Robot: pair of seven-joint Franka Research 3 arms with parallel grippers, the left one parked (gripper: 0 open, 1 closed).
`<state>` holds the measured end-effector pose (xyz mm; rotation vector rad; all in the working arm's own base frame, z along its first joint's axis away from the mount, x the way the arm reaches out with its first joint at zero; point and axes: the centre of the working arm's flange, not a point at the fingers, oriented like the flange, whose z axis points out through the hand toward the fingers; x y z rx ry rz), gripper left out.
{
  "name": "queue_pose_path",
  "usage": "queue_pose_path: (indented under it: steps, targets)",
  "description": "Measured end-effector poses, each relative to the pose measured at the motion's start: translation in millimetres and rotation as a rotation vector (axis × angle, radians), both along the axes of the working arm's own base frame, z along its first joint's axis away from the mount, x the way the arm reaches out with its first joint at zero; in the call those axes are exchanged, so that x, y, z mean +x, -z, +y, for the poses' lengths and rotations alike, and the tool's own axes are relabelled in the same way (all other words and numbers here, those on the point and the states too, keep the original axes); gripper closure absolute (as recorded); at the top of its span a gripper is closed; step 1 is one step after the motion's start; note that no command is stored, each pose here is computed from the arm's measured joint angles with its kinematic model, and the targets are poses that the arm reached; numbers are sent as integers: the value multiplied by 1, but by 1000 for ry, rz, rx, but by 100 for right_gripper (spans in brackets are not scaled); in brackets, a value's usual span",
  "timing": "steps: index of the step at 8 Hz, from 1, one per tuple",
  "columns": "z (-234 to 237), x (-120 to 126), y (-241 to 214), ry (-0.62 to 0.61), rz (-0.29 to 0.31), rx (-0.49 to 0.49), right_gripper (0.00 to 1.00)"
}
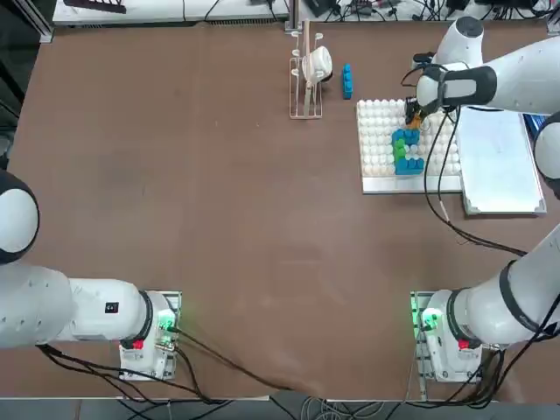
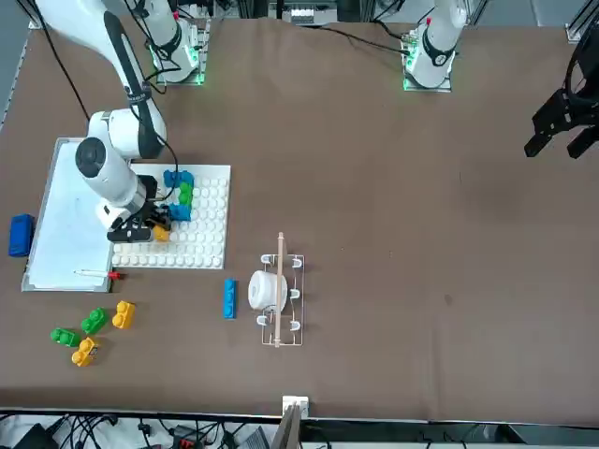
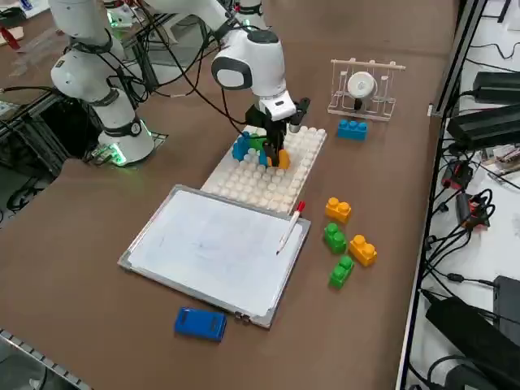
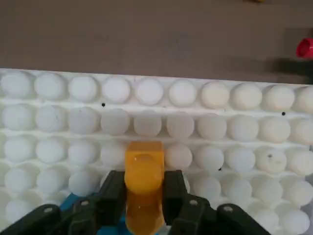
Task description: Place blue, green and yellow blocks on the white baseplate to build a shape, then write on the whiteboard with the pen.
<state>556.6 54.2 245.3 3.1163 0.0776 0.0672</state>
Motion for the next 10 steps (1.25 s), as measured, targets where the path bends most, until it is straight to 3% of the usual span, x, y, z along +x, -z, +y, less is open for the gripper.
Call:
queue_pose_path:
  steps: [10]
  targets:
    - [1,0,14,-2,-2,-1,58]
